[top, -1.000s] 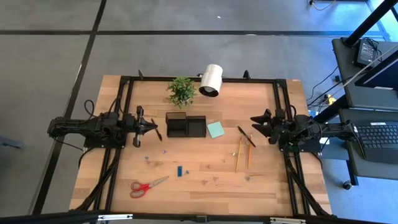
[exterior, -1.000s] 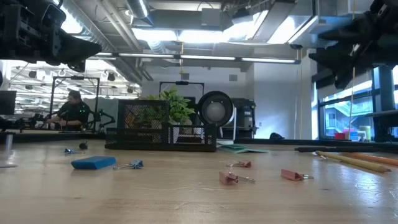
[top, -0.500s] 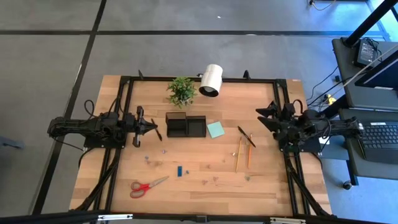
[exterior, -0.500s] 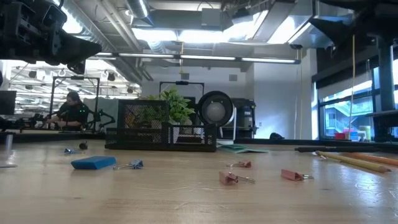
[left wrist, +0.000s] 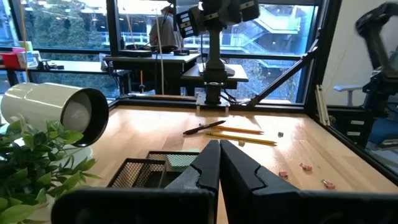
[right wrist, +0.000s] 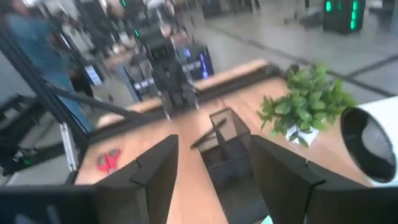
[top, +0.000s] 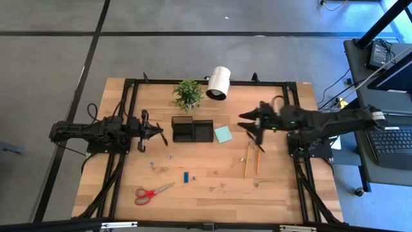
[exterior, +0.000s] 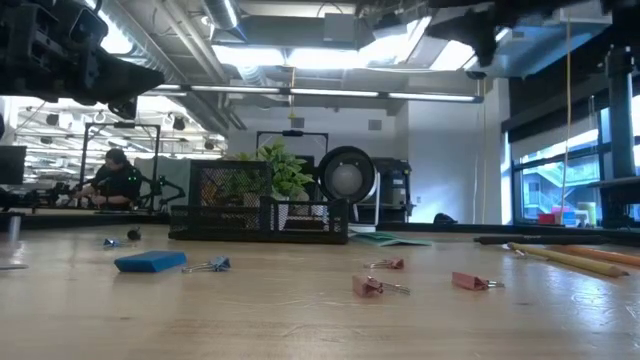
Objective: Pick and place office supplies into organizer
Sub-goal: Put the blue sticky note into the black desk organizer
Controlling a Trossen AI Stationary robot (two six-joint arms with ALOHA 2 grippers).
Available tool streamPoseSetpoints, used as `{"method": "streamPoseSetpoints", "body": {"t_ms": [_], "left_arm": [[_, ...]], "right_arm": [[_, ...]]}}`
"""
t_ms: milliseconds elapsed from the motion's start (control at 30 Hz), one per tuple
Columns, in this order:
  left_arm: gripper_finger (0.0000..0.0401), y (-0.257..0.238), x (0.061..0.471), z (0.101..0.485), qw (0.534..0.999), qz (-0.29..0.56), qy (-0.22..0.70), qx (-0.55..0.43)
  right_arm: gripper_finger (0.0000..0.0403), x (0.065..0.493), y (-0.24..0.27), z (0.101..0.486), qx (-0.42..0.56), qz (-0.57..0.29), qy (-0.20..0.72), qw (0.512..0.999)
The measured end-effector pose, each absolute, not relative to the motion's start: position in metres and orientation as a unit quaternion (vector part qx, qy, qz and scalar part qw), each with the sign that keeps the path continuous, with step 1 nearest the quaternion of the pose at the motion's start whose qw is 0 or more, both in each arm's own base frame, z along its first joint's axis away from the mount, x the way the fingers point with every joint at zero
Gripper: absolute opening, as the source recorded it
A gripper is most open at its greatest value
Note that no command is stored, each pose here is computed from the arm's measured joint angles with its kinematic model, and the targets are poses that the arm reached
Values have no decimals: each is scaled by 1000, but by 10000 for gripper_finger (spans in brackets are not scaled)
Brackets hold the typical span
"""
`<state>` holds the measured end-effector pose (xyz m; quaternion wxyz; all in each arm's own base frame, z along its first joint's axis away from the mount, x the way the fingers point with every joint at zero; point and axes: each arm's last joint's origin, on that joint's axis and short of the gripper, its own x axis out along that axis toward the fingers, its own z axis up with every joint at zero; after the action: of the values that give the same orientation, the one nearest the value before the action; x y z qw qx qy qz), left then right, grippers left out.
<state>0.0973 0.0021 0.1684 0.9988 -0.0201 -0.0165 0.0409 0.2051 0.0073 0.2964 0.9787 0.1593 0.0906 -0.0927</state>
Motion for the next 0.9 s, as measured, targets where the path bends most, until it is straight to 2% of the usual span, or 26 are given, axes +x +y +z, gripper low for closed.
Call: {"method": "streamPoseSetpoints", "body": {"t_ms": [167, 400, 533, 733, 900], "left_arm": [[4, 2, 97, 169, 999, 42, -18, -20], [4, 2, 97, 169, 999, 42, -18, -20], [4, 2, 97, 169, 999, 42, -18, -20], [4, 2, 97, 169, 999, 42, -18, -20], [4, 2, 97, 169, 999, 42, -18, -20]], "right_arm": [[201, 252, 10, 303, 161, -113, 188, 962], [201, 306, 16, 293, 185, -156, 349, 905], [201, 328, 24, 276, 165, -163, 431, 872], [201, 352, 35, 239, 136, -165, 498, 840], [201, 361, 42, 207, 53, -165, 543, 822]]}}
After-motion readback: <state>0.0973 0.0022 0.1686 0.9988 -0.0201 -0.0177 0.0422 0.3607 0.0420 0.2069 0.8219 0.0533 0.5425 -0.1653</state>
